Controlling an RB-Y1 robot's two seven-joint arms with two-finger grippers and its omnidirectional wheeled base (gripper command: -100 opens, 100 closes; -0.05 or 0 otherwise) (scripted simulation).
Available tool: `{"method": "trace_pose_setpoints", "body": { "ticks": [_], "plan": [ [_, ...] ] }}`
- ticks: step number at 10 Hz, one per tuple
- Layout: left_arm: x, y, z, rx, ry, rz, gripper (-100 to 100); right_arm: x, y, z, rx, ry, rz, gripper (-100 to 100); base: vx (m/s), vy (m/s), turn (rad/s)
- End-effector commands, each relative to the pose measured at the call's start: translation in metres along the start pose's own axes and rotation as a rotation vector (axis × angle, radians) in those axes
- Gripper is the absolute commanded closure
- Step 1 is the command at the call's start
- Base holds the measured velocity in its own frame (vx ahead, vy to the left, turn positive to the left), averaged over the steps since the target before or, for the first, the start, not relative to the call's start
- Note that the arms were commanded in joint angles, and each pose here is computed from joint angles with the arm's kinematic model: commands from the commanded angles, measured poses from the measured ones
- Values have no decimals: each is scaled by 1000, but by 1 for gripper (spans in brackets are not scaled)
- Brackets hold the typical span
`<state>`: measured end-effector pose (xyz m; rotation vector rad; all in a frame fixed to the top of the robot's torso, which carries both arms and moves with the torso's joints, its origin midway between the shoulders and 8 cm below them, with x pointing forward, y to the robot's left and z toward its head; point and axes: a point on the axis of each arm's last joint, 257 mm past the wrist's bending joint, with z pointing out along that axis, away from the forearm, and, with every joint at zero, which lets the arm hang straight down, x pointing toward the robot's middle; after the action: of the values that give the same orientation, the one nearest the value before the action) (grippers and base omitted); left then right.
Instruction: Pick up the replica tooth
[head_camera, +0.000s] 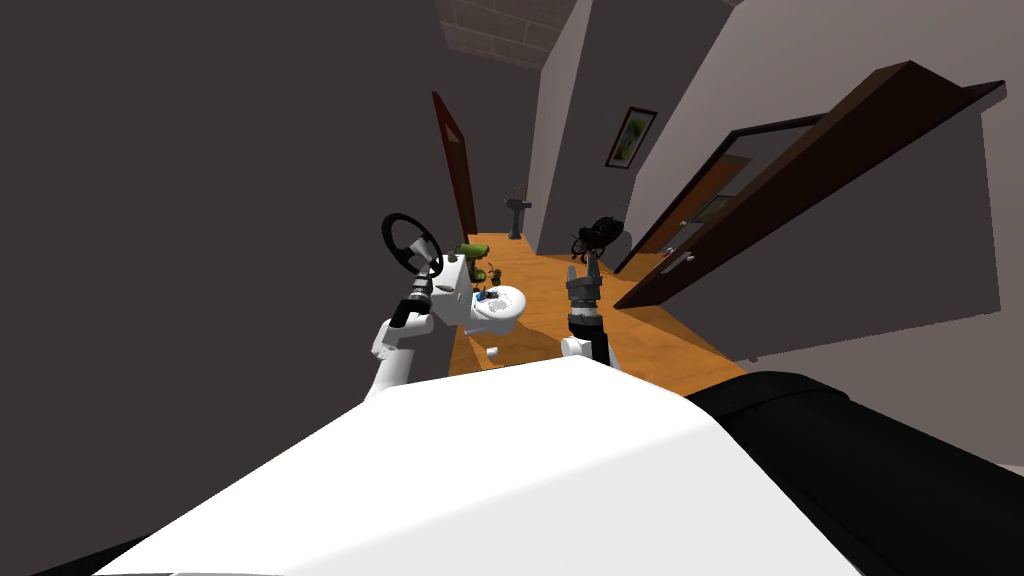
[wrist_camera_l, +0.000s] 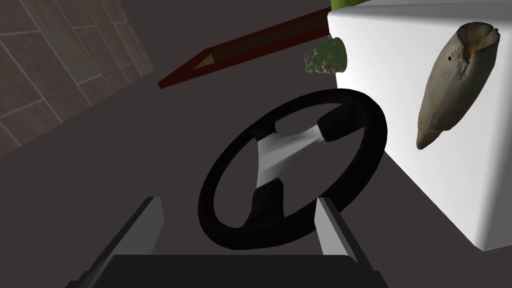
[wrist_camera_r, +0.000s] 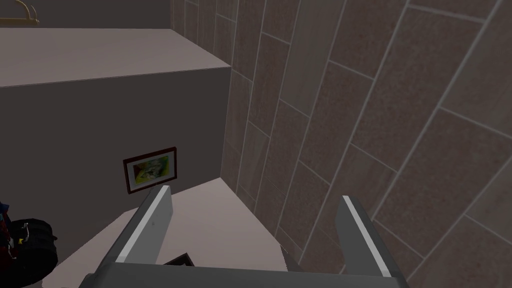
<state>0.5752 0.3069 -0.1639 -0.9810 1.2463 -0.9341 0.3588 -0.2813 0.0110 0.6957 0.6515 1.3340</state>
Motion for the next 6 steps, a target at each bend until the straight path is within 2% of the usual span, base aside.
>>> {"method": "trace_pose_setpoints", "body": {
  "ticks": [1,2,3,4,5,6],
  "plan": [
    [3,10,13,-49,13,-6,-100,0,0,0,0,0,0,0,-11,-15,39],
    [6,19,15,-68,19,-7,-100,0,0,0,0,0,0,0,-10,-15,19],
    [9,22,26,-100,31,-13,-100,0,0,0,0,0,0,0,-12,-15,39],
    [13,34,27,-133,40,-14,-100,0,0,0,0,0,0,0,-10,-12,24],
    [16,35,37,-157,52,-20,-100,0,0,0,0,0,0,0,-10,-9,42],
    [21,47,38,-194,64,-21,-100,0,0,0,0,0,0,0,-8,-7,21]
  ]
}}
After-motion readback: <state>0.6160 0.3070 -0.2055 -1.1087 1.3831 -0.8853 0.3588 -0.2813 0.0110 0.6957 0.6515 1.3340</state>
